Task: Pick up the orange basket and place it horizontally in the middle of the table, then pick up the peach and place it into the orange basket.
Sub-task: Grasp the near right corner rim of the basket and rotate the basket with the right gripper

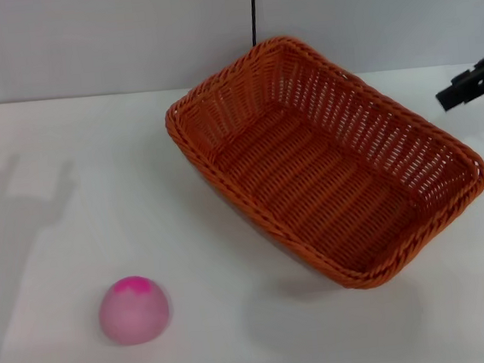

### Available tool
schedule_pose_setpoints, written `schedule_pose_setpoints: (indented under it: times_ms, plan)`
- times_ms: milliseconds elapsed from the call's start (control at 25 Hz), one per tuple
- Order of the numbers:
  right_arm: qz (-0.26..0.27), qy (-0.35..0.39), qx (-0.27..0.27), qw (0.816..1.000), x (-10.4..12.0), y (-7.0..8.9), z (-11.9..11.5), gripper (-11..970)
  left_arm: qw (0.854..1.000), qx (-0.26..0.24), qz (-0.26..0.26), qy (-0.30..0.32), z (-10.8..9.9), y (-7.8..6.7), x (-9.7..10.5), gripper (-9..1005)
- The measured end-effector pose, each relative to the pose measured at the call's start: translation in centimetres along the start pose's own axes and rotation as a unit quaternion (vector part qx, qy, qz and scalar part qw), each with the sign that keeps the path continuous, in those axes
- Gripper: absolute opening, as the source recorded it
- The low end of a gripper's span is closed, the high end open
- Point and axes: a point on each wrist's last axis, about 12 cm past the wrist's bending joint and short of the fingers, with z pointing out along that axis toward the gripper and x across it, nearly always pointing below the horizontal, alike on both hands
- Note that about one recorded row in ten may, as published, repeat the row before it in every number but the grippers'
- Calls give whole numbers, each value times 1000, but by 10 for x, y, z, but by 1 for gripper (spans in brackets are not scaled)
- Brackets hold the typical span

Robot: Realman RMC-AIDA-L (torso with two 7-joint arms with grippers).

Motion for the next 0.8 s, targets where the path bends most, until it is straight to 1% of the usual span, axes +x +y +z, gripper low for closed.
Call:
schedule_pose_setpoints:
  times_ms: [40,200,360,440,720,800]
  plan:
    - [0,0,0,1000,0,0,0,471,1000,0,0,0,0,0,0,856]
    - [-1,31,14,999,0,3,17,470,1000,-1,0,-1,0,0,0,855]
    - [-3,41,23,999,0,4,25,470,1000,-3,0,-1,-1,1,-1,855]
    - [-8,52,23,998,0,7,35,469,1000,-3,0,-1,-1,1,-1,855]
    - [-6,60,18,998,1,7,44,469,1000,-3,0,-2,-1,1,-1,855]
    - [-2,63,19,998,3,4,51,468,1000,-3,0,-2,-1,1,-1,855]
